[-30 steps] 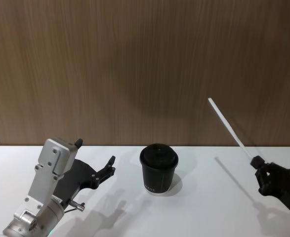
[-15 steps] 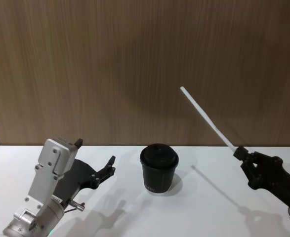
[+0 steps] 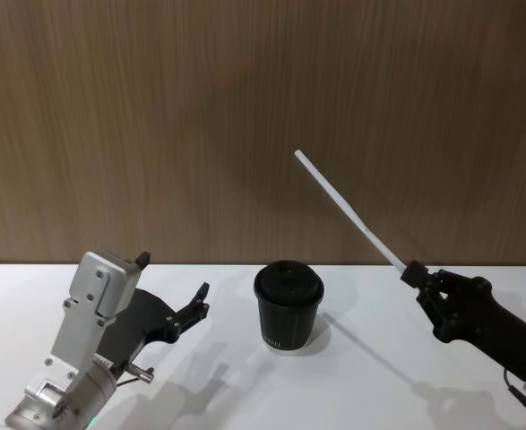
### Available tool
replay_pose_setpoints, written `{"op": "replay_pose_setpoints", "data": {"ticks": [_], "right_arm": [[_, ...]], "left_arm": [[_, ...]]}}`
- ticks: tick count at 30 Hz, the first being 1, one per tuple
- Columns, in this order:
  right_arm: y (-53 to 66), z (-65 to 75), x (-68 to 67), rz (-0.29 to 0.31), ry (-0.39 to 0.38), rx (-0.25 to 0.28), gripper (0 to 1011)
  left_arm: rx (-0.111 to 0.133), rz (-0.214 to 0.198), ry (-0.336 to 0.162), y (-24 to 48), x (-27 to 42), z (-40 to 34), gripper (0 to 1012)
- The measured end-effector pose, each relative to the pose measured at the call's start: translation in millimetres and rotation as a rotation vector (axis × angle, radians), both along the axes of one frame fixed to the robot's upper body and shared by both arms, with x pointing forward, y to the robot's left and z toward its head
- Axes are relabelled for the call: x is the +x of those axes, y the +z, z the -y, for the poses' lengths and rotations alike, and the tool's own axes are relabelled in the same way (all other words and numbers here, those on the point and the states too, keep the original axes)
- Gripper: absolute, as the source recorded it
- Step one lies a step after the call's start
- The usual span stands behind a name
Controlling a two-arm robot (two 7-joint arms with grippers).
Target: Pick up the straw with one hand, pass it to the other hand, and insert it into the cup.
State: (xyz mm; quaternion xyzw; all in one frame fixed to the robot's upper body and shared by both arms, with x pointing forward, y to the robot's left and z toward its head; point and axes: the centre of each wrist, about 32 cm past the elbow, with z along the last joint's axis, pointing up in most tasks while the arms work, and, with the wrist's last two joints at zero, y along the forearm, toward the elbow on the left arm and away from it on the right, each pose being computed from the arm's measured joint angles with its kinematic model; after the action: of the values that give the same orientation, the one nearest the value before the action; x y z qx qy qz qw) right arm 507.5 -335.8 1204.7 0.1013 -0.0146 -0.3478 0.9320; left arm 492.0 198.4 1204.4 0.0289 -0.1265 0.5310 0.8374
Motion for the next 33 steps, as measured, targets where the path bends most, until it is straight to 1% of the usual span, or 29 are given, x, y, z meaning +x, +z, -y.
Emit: {"op": "replay_pose_setpoints", "data": {"ticks": [5, 7, 11, 14, 15, 18, 19, 20, 22, 24, 25, 27, 28, 30, 31, 33], "right_arm": [[0.7, -1.3, 0.9, 0.003, 0.015, 0.004, 17], [1.1, -1.9, 1.4, 0.005, 0.021, 0.005, 17], [1.5, -2.4, 1.8, 0.006, 0.028, 0.007, 17], [1.9, -2.8, 2.1, 0.008, 0.032, 0.008, 17], [1.9, -2.8, 2.2, 0.008, 0.033, 0.008, 17], [2.0, -3.1, 2.3, 0.008, 0.037, 0.009, 17], [2.1, -3.2, 2.4, 0.009, 0.039, 0.009, 17], [2.2, -3.3, 2.5, 0.009, 0.039, 0.010, 17], [2.2, -3.4, 2.6, 0.009, 0.040, 0.010, 17], [2.3, -3.6, 2.6, 0.009, 0.042, 0.010, 17], [2.3, -3.6, 2.7, 0.010, 0.042, 0.010, 17], [2.4, -3.7, 2.7, 0.010, 0.043, 0.011, 17], [2.4, -3.8, 2.7, 0.010, 0.044, 0.011, 17], [2.4, -3.8, 2.8, 0.010, 0.044, 0.011, 17], [2.4, -3.9, 2.8, 0.010, 0.045, 0.011, 17], [2.5, -3.9, 2.8, 0.010, 0.045, 0.011, 17]], "left_arm": [[-0.002, -0.001, -0.003, 0.5, 0.1, -0.2, 1000], [-0.006, -0.004, -0.010, 1.7, 0.3, -0.9, 1000], [-0.021, -0.018, -0.033, 5.2, 1.2, -2.7, 1000], [-0.040, -0.035, -0.058, 9.2, 2.5, -4.2, 1000], [-0.052, -0.045, -0.070, 12.0, 3.5, -5.2, 1000], [-0.073, -0.066, -0.093, 15.7, 4.9, -6.1, 1000], [-0.087, -0.079, -0.105, 18.6, 6.2, -6.7, 1000], [-0.094, -0.088, -0.113, 19.5, 6.5, -6.8, 1000], [-0.120, -0.114, -0.134, 23.7, 8.5, -7.5, 1000], [-0.137, -0.130, -0.149, 26.7, 9.9, -7.8, 1000], [-0.154, -0.148, -0.163, 29.1, 11.3, -8.2, 999], [-0.175, -0.170, -0.180, 31.7, 12.7, -8.4, 1000], [-0.193, -0.188, -0.194, 34.7, 14.4, -8.6, 1000], [-0.214, -0.212, -0.214, 37.3, 15.9, -8.7, 1000], [-0.234, -0.231, -0.230, 40.0, 17.4, -8.6, 999], [-0.255, -0.250, -0.248, 42.8, 19.2, -8.4, 1000]]}}
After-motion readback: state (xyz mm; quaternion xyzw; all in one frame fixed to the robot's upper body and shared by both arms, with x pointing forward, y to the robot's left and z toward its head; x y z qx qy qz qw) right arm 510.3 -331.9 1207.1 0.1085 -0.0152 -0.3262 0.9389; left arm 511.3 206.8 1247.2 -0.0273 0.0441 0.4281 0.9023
